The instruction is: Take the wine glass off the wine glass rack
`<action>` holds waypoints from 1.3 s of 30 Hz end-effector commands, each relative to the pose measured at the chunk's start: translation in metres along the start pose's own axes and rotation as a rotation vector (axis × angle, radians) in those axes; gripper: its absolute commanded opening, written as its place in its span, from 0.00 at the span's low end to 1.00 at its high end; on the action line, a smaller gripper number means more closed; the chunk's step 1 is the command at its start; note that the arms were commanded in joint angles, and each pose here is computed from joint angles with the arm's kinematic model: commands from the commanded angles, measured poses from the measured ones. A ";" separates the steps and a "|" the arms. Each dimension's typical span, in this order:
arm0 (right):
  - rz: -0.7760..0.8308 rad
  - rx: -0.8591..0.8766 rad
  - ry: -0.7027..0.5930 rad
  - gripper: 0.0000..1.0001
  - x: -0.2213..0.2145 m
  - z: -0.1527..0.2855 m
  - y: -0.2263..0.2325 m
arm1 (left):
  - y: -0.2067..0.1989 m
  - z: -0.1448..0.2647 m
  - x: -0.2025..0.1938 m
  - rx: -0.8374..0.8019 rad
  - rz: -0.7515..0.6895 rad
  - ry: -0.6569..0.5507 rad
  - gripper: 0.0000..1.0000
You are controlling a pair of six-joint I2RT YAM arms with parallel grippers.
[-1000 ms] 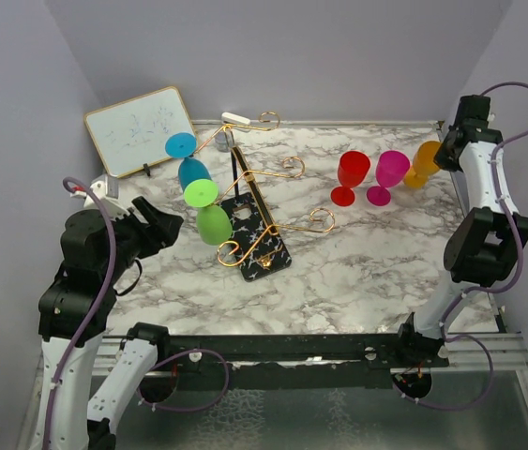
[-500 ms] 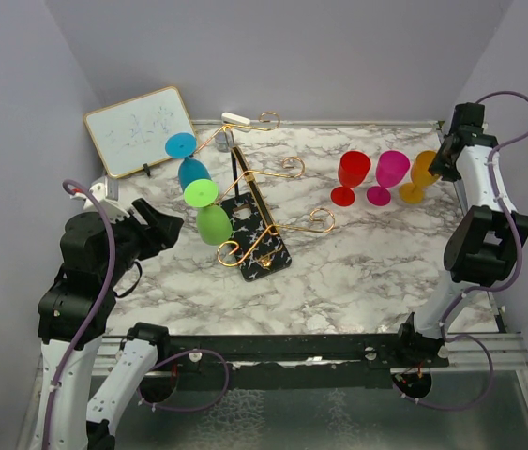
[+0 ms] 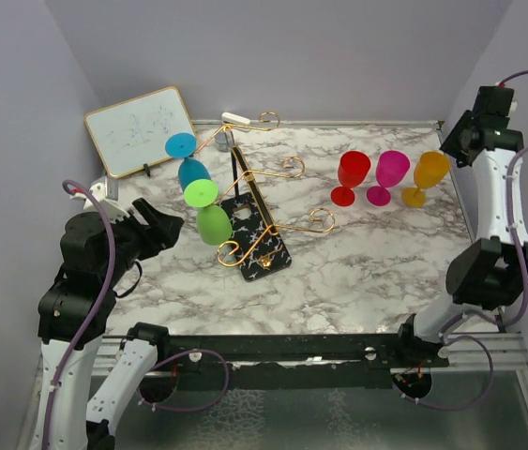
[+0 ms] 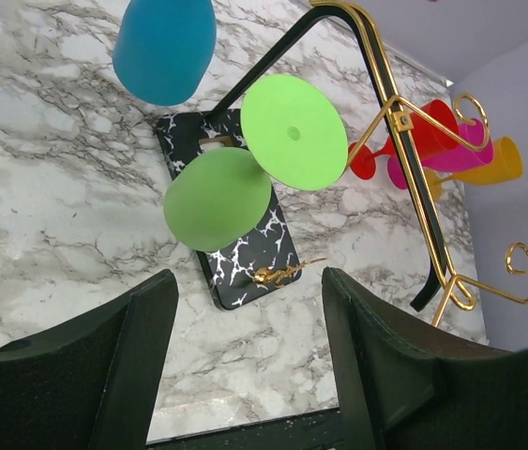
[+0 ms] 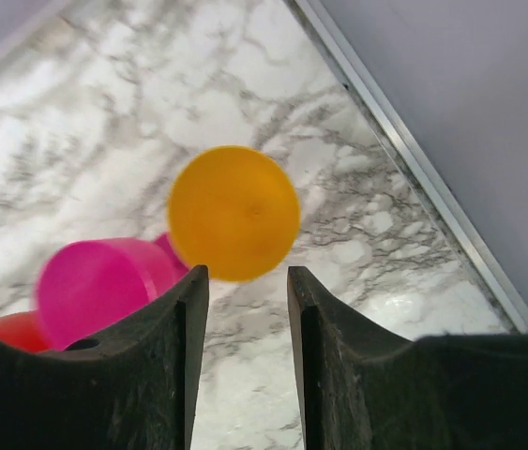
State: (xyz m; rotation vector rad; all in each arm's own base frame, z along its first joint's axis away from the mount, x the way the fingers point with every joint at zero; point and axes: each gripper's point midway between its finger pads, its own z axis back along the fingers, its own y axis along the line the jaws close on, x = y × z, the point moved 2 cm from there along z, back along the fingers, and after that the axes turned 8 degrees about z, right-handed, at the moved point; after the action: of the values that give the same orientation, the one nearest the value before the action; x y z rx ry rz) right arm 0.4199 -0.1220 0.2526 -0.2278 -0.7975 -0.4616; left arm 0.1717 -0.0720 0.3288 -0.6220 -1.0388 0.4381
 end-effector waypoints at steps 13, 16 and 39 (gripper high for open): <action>0.282 1.455 -0.098 0.25 -0.049 0.368 0.269 | 0.003 -0.006 0.014 0.052 0.045 -0.062 0.66; 0.354 1.549 -0.050 0.27 -0.073 0.400 0.306 | 0.002 -0.004 0.013 0.049 0.075 -0.070 0.66; 0.492 1.384 0.254 0.35 -0.180 0.359 0.410 | 0.014 -0.003 0.001 0.086 0.084 -0.041 0.65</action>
State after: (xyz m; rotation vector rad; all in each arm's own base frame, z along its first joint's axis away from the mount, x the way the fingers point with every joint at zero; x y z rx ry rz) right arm 0.2720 0.4214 0.3687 0.9400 -0.6442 0.5934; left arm 0.1761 -0.0628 0.3194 -0.5827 -1.0221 0.5577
